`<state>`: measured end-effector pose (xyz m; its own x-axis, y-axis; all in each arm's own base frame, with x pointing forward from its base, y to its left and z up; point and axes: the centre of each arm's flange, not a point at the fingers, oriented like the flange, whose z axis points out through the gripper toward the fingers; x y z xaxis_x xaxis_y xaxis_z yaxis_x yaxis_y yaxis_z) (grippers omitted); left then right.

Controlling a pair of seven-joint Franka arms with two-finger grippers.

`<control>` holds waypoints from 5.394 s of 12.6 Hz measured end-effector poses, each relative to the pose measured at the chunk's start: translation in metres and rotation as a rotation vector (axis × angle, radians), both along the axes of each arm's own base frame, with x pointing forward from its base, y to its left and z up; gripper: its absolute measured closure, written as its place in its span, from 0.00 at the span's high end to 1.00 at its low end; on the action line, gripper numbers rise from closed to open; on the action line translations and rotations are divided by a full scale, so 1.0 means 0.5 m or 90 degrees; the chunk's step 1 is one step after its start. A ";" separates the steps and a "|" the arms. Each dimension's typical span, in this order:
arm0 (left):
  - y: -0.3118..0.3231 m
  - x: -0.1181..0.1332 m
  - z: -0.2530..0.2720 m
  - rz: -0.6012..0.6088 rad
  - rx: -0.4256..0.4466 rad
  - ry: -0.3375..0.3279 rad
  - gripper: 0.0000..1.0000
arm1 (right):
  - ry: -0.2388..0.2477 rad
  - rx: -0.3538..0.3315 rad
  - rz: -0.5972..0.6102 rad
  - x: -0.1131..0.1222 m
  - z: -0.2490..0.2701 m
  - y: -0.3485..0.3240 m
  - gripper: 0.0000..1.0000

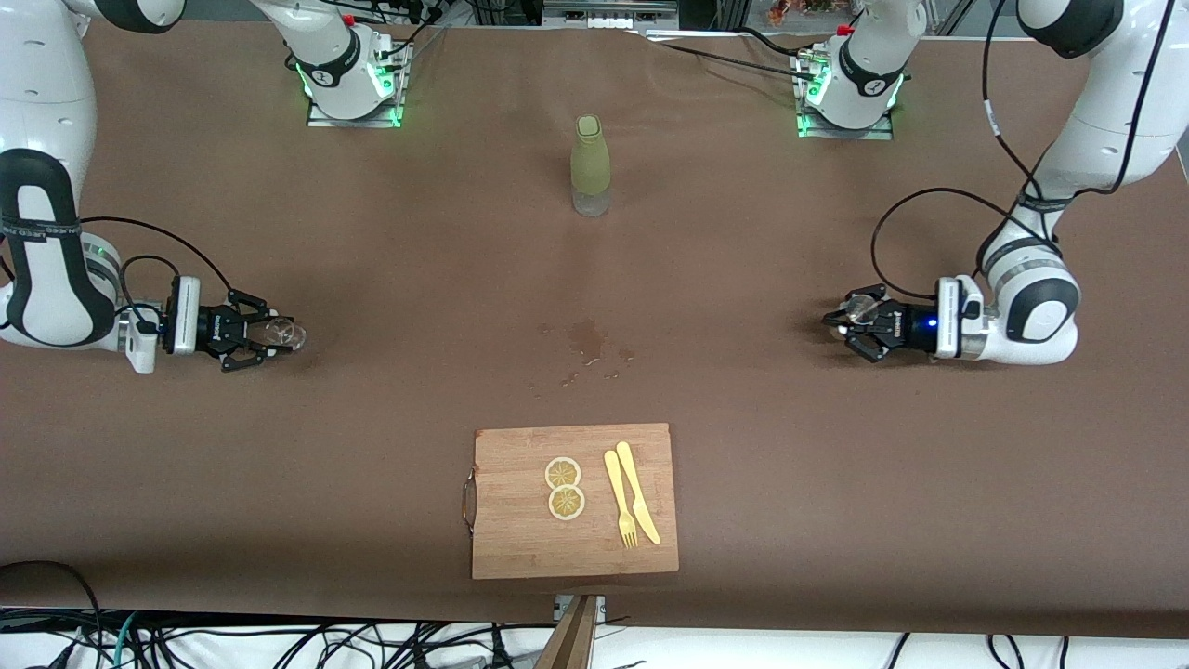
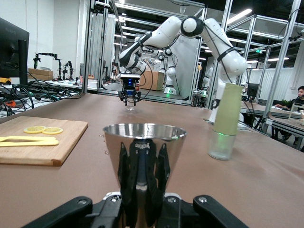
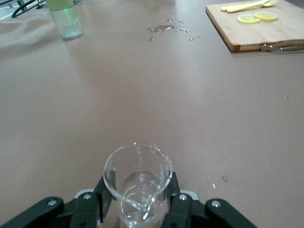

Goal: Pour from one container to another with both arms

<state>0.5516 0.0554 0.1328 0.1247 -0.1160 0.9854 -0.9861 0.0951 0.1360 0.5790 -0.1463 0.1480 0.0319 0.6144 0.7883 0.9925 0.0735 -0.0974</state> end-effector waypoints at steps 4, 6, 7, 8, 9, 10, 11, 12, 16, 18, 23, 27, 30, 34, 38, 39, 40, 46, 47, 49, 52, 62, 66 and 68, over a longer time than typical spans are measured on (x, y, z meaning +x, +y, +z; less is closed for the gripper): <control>0.083 -0.013 -0.024 0.013 -0.016 -0.010 0.08 | 0.005 -0.004 -0.004 0.001 -0.016 0.000 0.51; 0.110 -0.014 -0.043 0.013 -0.025 -0.014 0.08 | 0.009 -0.005 -0.008 0.000 -0.017 0.000 0.61; 0.125 -0.015 -0.052 0.016 -0.033 -0.019 0.08 | 0.009 -0.005 -0.008 0.002 -0.016 -0.001 0.71; 0.143 -0.017 -0.062 0.019 -0.037 -0.022 0.08 | 0.007 -0.007 -0.008 0.004 -0.014 -0.003 0.82; 0.161 -0.018 -0.071 0.022 -0.040 -0.028 0.08 | 0.005 -0.012 -0.008 0.008 -0.009 -0.008 0.94; 0.176 -0.020 -0.081 0.025 -0.042 -0.033 0.08 | 0.005 -0.023 -0.008 0.013 0.000 -0.021 1.00; 0.188 -0.024 -0.091 0.026 -0.045 -0.035 0.08 | 0.012 -0.043 -0.008 0.019 0.013 -0.037 1.00; 0.196 -0.027 -0.101 0.027 -0.048 -0.035 0.08 | 0.022 -0.067 -0.012 0.025 0.032 -0.055 1.00; 0.210 -0.041 -0.137 0.014 -0.045 -0.036 0.08 | 0.132 -0.242 -0.080 0.041 0.227 -0.097 1.00; 0.214 -0.042 -0.142 0.016 -0.045 -0.037 0.08 | 0.175 -0.355 -0.148 0.048 0.375 -0.052 1.00; 0.220 -0.048 -0.154 0.019 -0.049 -0.048 0.08 | 0.233 -0.600 -0.379 0.040 0.614 0.205 1.00; 0.222 -0.053 -0.162 0.020 -0.052 -0.056 0.08 | 0.309 -0.655 -0.559 0.005 0.668 0.342 1.00; 0.222 -0.057 -0.168 0.020 -0.053 -0.064 0.08 | 0.365 -0.665 -0.681 -0.027 0.716 0.366 1.00; 0.237 -0.064 -0.173 0.025 -0.047 -0.063 0.25 | 0.452 -0.663 -0.847 -0.078 0.784 0.352 1.00; 0.240 -0.064 -0.174 0.026 -0.046 -0.064 0.67 | 0.483 -0.616 -0.981 -0.100 0.845 0.322 1.00; 0.243 -0.065 -0.174 0.027 -0.044 -0.063 0.80 | 0.481 -0.608 -0.990 -0.102 0.857 0.320 1.00; 0.248 -0.066 -0.174 0.028 -0.042 -0.063 0.92 | 0.477 -0.601 -0.994 -0.102 0.867 0.319 1.00; 0.315 -0.033 -0.138 0.000 0.014 -0.095 1.00 | 0.492 -0.570 -1.042 -0.098 0.892 0.325 1.00; 0.338 -0.024 -0.125 -0.011 0.034 -0.104 1.00 | 0.500 -0.564 -1.050 -0.098 0.892 0.327 1.00; 0.390 -0.014 -0.094 -0.031 0.074 -0.105 1.00 | 0.506 -0.561 -1.056 -0.098 0.892 0.328 1.00; 0.457 -0.013 -0.036 -0.058 0.152 -0.048 1.00 | 0.501 -0.552 -1.059 -0.093 0.892 0.327 1.00; 0.370 0.056 0.379 -0.055 0.391 0.248 1.00 | 0.465 -0.548 -1.005 -0.086 0.895 0.275 1.00; 0.260 0.079 0.516 -0.035 0.465 0.342 1.00 | 0.451 -0.540 -1.000 -0.081 0.898 0.275 1.00; 0.203 0.083 0.601 -0.015 0.508 0.357 1.00 | 0.449 -0.539 -0.999 -0.080 0.898 0.275 1.00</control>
<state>0.5930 0.1571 0.4335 0.5404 -0.7319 0.4151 -0.7580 -0.2092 0.6178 0.5389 -0.0089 0.5971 0.9911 -0.1195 -0.0583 -0.1184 -0.9927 0.0227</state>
